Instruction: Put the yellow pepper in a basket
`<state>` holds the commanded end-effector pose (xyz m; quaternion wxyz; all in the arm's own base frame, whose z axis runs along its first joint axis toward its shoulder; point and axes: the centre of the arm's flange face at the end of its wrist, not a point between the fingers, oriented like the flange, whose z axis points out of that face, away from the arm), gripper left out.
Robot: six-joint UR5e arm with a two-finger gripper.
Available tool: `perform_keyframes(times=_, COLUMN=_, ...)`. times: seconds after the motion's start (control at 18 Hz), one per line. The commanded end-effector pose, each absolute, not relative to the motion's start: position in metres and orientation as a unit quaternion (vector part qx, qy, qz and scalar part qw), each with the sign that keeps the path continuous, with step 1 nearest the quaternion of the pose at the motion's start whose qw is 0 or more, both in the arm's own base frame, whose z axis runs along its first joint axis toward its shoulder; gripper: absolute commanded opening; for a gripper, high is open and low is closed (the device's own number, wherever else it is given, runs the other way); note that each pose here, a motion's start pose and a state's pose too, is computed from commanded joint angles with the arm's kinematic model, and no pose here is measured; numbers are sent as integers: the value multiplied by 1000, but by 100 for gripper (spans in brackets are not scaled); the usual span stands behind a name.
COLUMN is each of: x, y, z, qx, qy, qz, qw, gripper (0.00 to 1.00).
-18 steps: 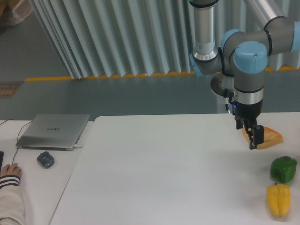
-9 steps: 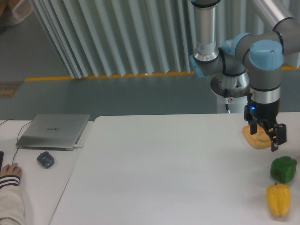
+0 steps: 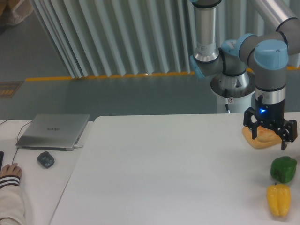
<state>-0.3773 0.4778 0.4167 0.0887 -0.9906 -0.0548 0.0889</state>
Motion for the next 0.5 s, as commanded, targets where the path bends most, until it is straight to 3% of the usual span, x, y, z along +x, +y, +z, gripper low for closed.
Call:
perform_keyframes(times=0.17, x=-382, y=500, z=401, qx=-983, qy=-137, qz=105, qw=70, gripper=100)
perform_keyframes(times=0.5, x=-397, y=522, z=376, qx=-984, qy=-135, qz=101, qw=61, gripper=100)
